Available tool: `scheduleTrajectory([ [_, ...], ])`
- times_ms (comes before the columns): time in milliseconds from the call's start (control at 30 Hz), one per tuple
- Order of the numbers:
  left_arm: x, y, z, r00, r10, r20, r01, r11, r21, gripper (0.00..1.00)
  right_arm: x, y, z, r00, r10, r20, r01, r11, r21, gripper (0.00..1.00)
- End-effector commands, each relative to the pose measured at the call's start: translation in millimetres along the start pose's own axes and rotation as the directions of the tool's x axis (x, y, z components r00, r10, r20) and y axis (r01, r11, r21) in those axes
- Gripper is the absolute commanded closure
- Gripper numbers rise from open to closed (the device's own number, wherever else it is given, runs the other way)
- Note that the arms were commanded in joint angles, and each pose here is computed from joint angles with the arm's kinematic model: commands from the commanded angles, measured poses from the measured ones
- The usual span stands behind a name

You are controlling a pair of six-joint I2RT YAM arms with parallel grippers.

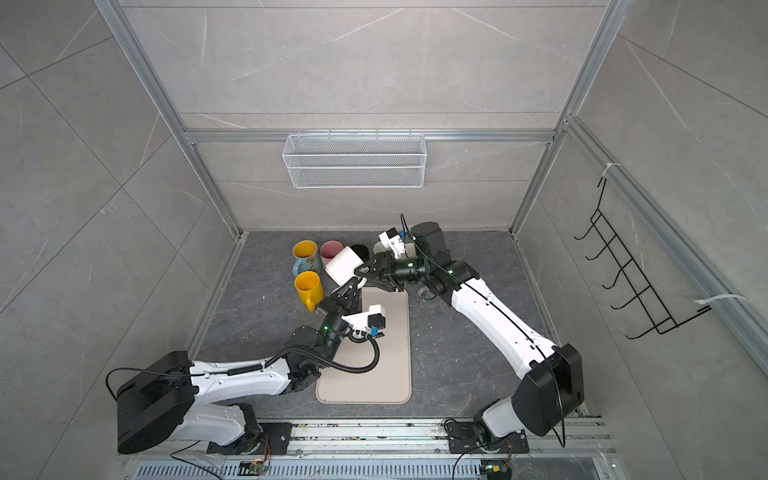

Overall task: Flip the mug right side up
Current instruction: 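Grasp the white mug's handle with the right gripper beside the left, then hold the white mug raised with both grippers on its handle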

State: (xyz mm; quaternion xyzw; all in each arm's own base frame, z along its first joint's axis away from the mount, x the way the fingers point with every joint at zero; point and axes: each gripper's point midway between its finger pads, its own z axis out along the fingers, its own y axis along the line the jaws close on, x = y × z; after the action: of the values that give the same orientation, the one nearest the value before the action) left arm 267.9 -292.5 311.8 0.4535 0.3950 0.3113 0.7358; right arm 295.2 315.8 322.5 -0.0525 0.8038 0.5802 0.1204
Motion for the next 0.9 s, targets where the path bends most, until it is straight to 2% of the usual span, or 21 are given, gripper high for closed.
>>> scheduleTrajectory([
  [0,-17,71,2,0.996,-0.060,0.061,0.072,0.974,-0.215,1.00,2,-5,2,1.000,0.020,-0.016,-0.020,1.000,-0.009,0.58],
  [367,-25,66,2,0.997,-0.019,0.079,0.035,0.978,-0.208,1.00,0,-16,9,0.998,0.066,-0.016,-0.066,0.998,0.006,0.70],
  [467,-25,65,1,0.997,-0.015,0.082,0.032,0.978,-0.205,1.00,1,-18,9,0.997,0.075,-0.018,-0.075,0.997,0.008,0.80],
  [567,-26,64,1,0.996,-0.014,0.085,0.032,0.979,-0.203,1.00,2,-21,9,0.996,0.084,-0.019,-0.084,0.996,0.013,1.00],
  [867,-25,67,3,0.997,-0.018,0.073,0.033,0.977,-0.210,1.00,5,-22,7,0.996,0.087,-0.012,-0.087,0.996,0.014,1.00],
])
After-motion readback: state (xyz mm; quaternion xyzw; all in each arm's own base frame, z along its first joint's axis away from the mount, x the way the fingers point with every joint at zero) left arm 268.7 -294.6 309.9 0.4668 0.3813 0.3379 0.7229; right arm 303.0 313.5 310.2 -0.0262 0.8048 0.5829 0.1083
